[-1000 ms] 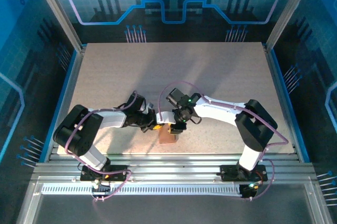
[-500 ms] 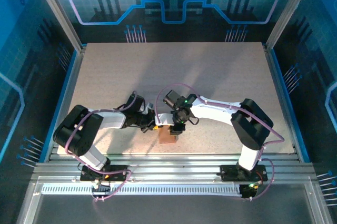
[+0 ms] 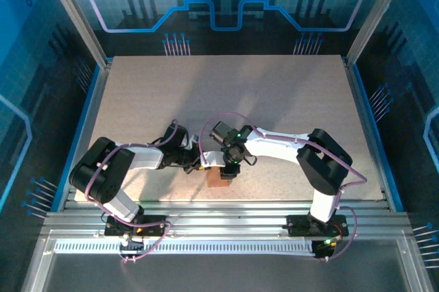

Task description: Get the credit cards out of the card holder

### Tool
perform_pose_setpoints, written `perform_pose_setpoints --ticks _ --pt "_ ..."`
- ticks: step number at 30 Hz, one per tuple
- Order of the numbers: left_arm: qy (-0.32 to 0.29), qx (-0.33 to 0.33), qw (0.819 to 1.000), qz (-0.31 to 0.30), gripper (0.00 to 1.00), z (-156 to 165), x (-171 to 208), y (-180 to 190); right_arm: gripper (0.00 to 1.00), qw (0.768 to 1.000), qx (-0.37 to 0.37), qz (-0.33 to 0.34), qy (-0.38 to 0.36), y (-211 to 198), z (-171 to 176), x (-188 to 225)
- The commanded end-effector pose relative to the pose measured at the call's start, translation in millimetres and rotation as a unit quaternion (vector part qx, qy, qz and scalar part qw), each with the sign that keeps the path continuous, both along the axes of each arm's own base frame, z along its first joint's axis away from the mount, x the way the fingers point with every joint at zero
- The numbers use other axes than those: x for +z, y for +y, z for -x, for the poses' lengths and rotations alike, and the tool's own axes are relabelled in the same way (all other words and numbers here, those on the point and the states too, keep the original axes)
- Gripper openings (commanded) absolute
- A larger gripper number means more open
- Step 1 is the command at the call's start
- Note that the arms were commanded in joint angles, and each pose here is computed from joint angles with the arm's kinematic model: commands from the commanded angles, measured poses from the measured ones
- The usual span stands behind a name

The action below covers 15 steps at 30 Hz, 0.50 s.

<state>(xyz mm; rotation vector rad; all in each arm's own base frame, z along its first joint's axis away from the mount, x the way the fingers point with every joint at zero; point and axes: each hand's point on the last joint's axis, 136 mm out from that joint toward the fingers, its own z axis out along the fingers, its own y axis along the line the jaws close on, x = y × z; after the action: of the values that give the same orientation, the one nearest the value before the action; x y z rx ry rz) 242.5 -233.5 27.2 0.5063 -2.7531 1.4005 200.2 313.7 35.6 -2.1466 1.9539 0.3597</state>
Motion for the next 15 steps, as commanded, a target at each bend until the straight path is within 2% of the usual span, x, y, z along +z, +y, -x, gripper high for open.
perform_pose_setpoints --ticks 1,15 --pt "0.039 -0.001 0.999 -0.008 0.04 17.0 -12.7 6.3 0.42 1.0 -0.002 0.01 0.002 4.9 1.3 -3.8" --pt "0.044 -0.001 0.999 -0.004 0.03 19.3 -16.2 5.8 0.41 1.0 0.002 0.025 -0.011 7.3 0.7 -9.2"
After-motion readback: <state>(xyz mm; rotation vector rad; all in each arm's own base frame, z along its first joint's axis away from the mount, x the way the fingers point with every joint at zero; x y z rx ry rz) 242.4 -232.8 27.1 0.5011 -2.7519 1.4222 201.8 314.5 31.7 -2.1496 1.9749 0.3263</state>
